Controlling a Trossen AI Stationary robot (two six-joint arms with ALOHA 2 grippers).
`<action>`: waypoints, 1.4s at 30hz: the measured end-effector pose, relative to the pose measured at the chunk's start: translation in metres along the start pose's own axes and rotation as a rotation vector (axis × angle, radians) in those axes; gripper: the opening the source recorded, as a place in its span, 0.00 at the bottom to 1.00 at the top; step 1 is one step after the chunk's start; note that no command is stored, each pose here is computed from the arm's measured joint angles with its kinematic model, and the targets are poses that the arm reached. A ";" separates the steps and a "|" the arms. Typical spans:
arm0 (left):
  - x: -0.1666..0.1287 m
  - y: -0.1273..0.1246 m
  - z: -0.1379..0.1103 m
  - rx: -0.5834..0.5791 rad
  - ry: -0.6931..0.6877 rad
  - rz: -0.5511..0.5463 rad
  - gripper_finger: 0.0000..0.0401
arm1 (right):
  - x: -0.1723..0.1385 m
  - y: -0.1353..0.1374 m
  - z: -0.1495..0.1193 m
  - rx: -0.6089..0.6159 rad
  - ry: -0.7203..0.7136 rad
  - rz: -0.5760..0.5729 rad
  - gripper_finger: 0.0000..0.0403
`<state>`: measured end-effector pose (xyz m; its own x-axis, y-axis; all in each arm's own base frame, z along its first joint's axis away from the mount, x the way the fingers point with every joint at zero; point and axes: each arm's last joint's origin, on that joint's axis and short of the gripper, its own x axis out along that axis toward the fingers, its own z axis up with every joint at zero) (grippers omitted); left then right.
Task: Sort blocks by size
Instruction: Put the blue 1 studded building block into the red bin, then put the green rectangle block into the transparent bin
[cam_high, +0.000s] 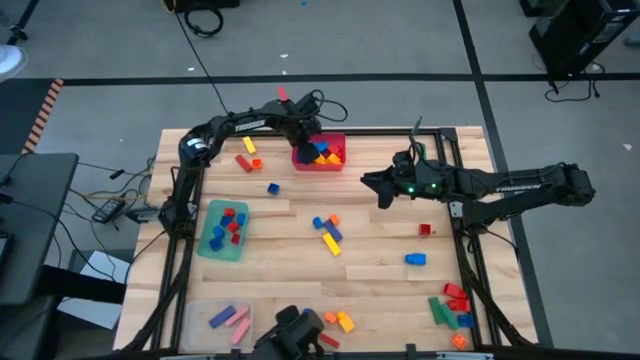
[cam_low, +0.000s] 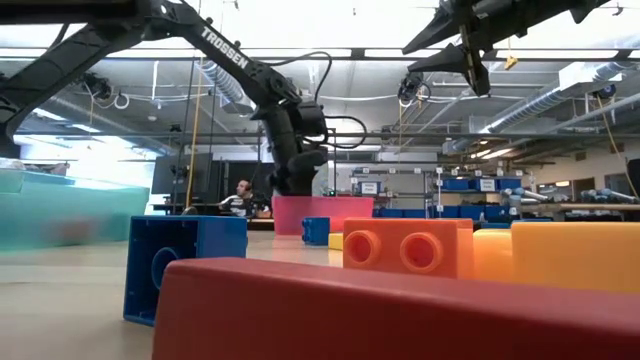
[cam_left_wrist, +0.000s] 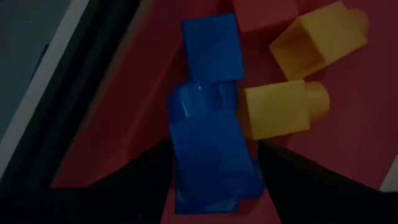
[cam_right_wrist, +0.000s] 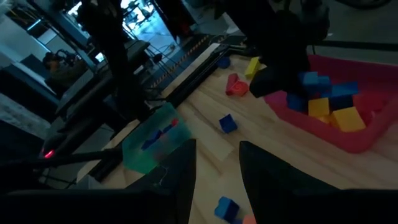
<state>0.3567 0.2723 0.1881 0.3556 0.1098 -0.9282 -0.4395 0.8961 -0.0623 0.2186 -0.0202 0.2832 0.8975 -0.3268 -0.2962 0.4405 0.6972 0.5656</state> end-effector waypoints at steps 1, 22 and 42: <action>-0.001 0.000 0.001 0.011 -0.005 0.001 0.63 | 0.000 0.000 0.000 0.000 -0.004 -0.005 0.34; -0.115 -0.033 0.018 0.098 -0.260 -0.019 0.66 | 0.000 -0.002 0.002 -0.120 -0.033 -0.040 0.48; -0.157 -0.158 -0.160 -0.130 -0.487 0.024 0.66 | -0.035 0.020 0.010 -0.327 0.491 -0.144 0.57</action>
<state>0.2388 0.0445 0.2849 0.6742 0.3457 -0.6526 -0.5406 0.8331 -0.1172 0.1961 -0.0013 0.3130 0.6803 -0.1542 -0.7165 0.4576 0.8530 0.2509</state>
